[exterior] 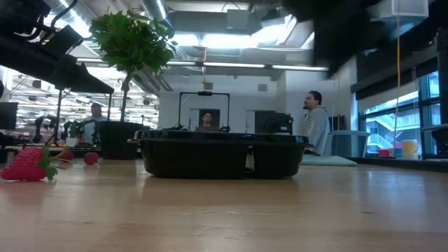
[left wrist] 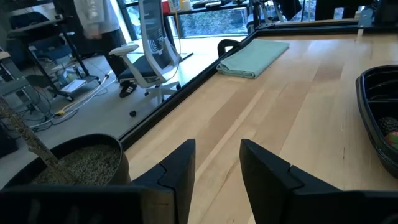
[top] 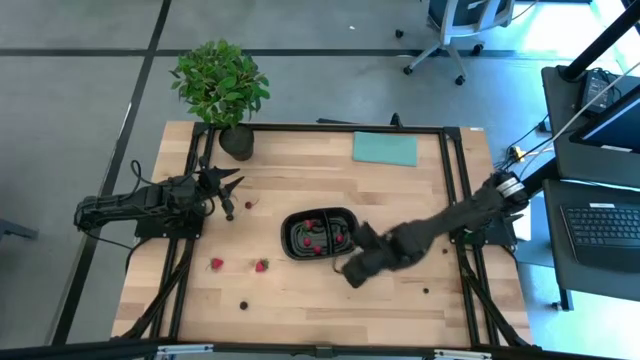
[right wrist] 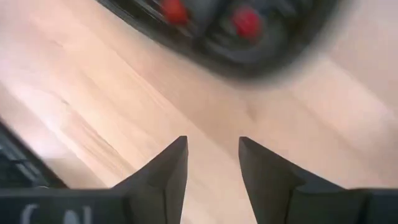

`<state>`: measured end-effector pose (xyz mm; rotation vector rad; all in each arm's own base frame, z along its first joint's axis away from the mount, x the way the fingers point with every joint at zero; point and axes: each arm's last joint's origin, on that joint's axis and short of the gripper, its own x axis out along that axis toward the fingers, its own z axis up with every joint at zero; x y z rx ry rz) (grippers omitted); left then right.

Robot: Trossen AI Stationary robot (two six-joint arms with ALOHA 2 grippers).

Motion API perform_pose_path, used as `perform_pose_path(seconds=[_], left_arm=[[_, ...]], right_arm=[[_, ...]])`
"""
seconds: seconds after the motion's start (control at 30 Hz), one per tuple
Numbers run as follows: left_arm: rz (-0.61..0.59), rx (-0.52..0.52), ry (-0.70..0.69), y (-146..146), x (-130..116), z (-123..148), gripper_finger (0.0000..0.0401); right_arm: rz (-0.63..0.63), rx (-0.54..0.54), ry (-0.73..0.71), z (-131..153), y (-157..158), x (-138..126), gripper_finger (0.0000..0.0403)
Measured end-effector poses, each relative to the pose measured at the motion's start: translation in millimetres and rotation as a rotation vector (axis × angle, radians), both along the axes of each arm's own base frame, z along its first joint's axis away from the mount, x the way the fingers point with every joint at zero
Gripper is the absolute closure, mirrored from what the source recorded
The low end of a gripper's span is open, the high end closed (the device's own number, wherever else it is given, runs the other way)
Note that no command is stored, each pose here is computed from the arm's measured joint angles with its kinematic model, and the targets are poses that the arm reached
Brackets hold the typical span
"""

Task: Pick and placing Produce into tupperware
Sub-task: Put the bottom blueberry into the left section of the black bin

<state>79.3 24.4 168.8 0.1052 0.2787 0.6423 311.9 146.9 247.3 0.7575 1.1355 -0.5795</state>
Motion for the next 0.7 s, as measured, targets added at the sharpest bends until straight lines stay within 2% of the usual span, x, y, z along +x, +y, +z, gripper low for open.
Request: perform_pose_path(seconds=[0.13,0.2,0.43,0.7], left_arm=[[0.0,0.0,0.0,0,0,0,0.0281],[0.0,0.0,0.0,0,0,0,0.0281],[0.0,0.0,0.0,0,0,0,0.0281],[0.0,0.0,0.0,0,0,0,0.0281]], right_arm=[[-0.139,-0.033,0.157,-6,21,-30,0.0257],[-0.195,-0.039,0.186,-8,33,-42,0.0257],[-0.297,-0.001,0.182,-9,70,-73,0.0257],[-0.456,0.017,0.215,-25,92,-106,0.0257]])
